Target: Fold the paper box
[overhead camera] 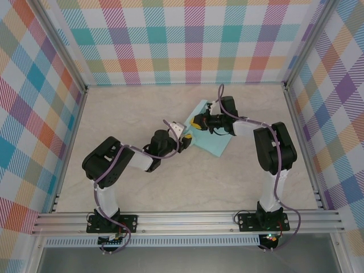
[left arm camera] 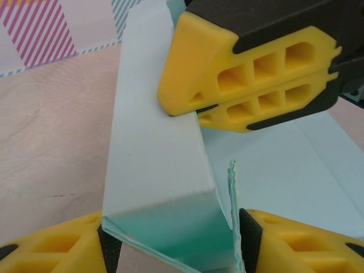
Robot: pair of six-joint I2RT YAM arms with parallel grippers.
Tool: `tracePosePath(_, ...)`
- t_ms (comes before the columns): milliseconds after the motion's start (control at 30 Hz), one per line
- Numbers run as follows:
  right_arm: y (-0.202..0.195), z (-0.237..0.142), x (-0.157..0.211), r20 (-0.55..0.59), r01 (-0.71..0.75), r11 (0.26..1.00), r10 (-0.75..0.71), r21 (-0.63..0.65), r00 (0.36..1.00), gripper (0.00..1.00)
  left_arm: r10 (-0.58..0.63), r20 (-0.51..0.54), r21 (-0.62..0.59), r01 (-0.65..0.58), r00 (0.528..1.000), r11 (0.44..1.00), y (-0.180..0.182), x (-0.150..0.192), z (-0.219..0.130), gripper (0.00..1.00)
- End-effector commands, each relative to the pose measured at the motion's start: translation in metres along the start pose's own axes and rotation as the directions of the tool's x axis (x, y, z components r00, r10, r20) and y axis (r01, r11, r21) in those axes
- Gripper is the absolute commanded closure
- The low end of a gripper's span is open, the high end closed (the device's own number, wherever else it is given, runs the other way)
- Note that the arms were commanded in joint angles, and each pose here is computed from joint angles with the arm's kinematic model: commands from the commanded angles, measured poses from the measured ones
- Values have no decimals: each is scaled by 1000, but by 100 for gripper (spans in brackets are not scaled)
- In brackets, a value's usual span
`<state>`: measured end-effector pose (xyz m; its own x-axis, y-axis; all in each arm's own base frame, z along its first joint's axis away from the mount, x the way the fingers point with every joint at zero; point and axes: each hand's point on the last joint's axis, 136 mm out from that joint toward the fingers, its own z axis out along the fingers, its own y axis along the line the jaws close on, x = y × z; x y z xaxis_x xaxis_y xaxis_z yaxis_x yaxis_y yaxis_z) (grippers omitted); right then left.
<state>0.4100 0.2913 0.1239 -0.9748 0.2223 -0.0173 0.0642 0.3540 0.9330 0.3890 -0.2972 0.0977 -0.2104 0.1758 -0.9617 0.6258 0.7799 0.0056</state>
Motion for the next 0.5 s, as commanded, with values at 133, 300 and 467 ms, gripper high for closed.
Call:
tracePosePath(133,11,-6,14,33,12,999,-10,-49,999,100,-105,49,-131,111,993,985,14,-16,11,46)
tracePosePath(300,11,-8,18,76,-10,998,15,-65,997,99,-123,69,-110,130,990,985,-1,-18,19,47)
tracePosePath(467,4,-10,19,140,-39,997,47,-60,989,99,-165,96,-289,186,982,939,15,-19,21,57)
